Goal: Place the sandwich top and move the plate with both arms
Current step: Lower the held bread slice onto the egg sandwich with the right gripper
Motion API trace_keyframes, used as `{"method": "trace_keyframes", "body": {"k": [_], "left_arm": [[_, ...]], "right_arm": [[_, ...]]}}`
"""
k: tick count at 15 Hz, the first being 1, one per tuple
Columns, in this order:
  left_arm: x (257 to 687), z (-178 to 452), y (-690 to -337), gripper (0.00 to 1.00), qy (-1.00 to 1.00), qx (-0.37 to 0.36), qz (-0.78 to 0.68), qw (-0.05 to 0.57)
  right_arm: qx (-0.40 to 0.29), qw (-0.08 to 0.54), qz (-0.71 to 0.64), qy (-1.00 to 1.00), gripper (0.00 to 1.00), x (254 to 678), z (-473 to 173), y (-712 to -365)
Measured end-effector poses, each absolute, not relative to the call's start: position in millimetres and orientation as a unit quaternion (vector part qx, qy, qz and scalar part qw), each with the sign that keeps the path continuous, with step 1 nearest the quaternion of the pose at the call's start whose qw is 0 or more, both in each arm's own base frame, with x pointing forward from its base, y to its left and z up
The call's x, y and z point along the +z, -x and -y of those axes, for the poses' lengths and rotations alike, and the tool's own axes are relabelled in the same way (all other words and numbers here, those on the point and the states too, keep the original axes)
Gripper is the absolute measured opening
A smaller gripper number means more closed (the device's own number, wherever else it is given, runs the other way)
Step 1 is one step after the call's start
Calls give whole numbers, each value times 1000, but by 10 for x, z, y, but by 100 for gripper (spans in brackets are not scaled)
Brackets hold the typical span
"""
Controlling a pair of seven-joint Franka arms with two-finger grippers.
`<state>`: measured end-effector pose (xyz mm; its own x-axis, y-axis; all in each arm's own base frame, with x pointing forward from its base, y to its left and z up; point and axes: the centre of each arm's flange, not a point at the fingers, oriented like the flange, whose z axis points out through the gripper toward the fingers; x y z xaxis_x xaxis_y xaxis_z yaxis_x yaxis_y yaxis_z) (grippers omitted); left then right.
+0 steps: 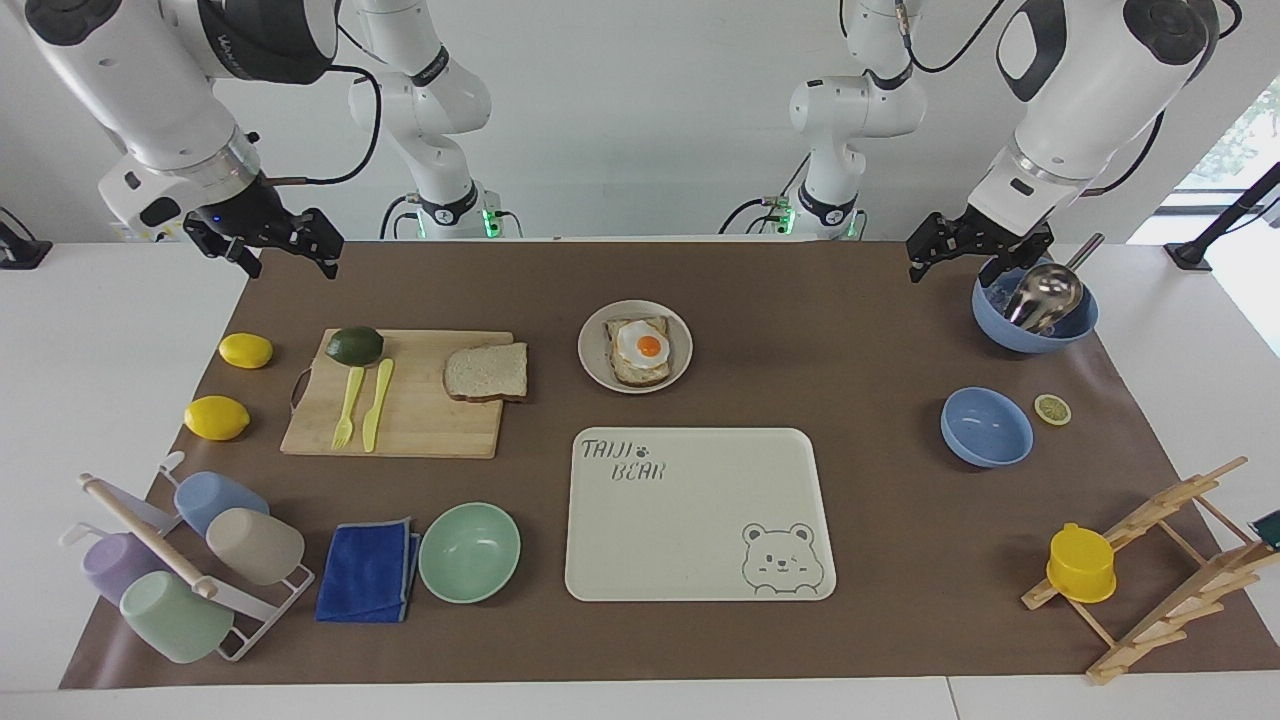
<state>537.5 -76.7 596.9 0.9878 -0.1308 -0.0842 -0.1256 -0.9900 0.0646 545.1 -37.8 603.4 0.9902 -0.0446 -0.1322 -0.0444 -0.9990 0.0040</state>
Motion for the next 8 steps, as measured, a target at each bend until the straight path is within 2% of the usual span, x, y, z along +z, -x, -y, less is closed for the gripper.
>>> {"method": "trace_keyframes", "body": {"k": [8], "left_arm": [[5969, 767, -5375, 100, -997, -44, 64, 30]], "right_arm": [[-69, 4, 61, -996, 100, 6007, 227, -5454]]}}
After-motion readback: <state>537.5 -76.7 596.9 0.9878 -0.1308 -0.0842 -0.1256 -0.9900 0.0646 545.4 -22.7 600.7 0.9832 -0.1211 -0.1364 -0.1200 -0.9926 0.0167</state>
